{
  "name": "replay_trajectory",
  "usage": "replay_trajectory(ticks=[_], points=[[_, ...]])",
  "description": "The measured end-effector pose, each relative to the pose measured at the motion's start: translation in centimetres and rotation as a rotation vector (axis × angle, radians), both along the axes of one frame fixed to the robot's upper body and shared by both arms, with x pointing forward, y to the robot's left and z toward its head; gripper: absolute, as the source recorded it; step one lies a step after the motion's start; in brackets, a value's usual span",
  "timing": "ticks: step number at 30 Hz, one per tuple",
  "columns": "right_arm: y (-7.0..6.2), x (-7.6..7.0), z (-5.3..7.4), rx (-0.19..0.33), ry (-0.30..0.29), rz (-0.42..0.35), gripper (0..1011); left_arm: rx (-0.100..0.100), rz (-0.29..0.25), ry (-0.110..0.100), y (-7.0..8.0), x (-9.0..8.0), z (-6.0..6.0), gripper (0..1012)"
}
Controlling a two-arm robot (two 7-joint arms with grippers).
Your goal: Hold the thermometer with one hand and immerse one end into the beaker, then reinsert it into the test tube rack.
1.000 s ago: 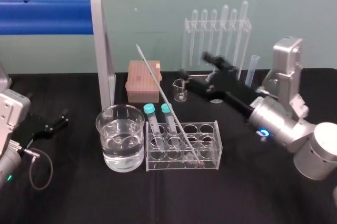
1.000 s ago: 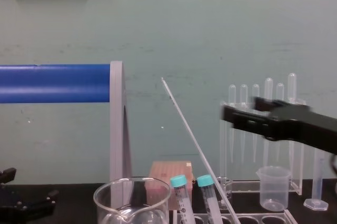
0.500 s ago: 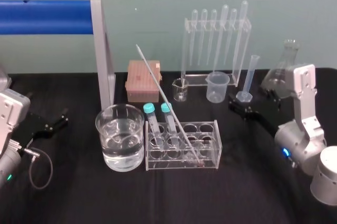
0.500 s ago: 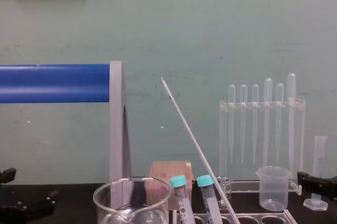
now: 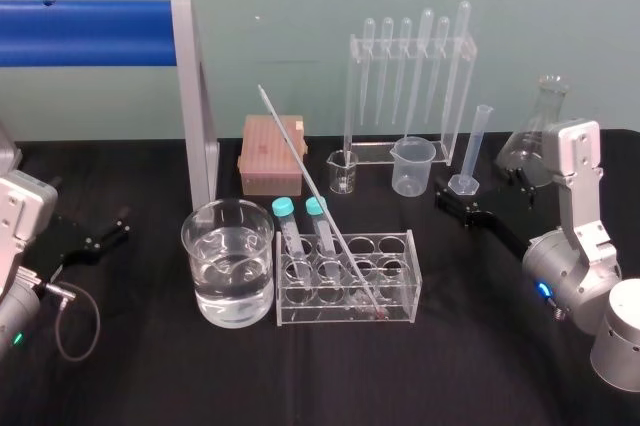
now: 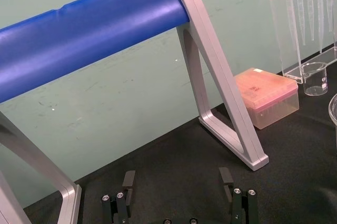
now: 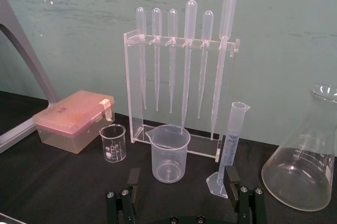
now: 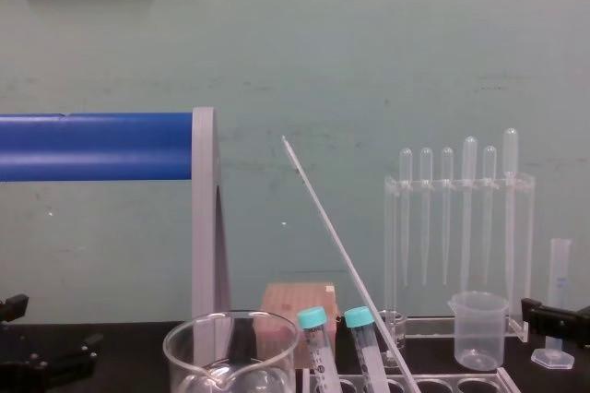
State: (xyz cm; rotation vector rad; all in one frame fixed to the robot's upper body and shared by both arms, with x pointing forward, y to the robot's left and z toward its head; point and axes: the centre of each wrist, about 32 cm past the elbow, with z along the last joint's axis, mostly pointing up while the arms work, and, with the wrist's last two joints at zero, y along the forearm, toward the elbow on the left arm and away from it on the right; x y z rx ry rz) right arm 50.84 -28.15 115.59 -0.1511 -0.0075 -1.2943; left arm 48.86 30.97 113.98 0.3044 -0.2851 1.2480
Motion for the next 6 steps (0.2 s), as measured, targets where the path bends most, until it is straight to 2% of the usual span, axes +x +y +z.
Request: replay_trajectory(ticks=[6], points=[[0.00,0.01,0.04,0.000,-0.001,0.000,1002,0.000,0.000,0.000,0.00,0.00,0.00,1008]])
